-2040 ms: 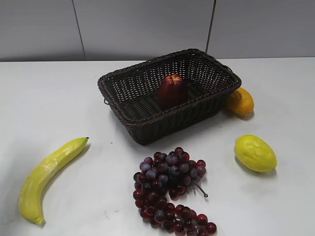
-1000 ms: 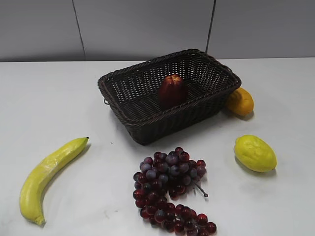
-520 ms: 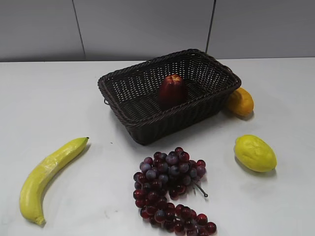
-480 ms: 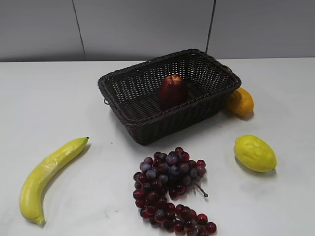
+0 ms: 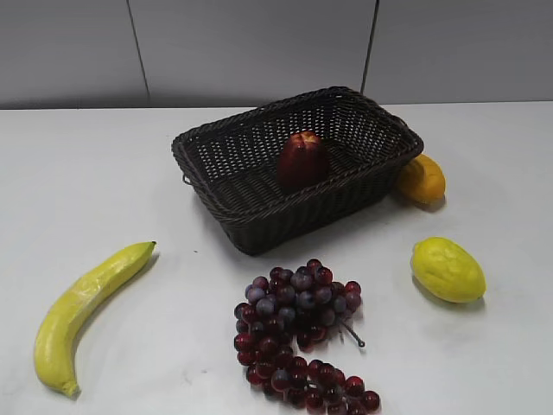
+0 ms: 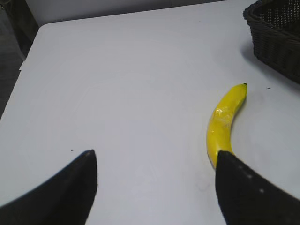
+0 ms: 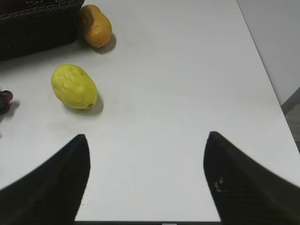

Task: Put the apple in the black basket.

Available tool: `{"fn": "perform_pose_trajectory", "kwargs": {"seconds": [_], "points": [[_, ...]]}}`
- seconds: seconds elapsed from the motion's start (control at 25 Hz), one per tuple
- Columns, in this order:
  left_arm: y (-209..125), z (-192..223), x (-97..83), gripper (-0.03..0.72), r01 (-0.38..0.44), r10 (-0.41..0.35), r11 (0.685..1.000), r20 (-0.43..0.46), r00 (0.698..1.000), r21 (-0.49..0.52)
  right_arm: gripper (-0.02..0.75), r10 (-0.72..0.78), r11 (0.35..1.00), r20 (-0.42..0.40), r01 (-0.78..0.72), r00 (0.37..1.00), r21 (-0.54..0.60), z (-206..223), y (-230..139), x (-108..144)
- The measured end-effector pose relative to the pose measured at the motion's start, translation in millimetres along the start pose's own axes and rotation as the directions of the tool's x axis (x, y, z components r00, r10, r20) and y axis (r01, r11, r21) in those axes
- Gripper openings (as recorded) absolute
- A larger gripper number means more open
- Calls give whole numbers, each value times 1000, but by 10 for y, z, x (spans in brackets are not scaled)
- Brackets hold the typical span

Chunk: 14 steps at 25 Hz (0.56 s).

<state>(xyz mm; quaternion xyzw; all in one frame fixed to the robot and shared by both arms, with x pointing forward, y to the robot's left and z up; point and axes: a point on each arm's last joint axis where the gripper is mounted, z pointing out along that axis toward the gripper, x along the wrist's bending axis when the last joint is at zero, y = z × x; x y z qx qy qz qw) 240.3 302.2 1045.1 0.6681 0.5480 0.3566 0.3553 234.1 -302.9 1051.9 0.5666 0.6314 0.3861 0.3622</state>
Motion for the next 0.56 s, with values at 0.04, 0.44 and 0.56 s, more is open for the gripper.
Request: {"fn": "perform_pose_trajectory", "kwargs": {"seconds": [0.04,0.44,0.56], "points": [[0,0,0,579,0,0,1000,0,1000,0,573,0,1000,0,0,1000,0,0,0,0],[-1,-1,0,579,0,0,1000,0,1000,0,573,0,1000,0,0,1000,0,0,0,0],[-1,-1,0,577,0,0,1000,0,1000,0,573,0,1000,0,0,1000,0,0,0,0]]}}
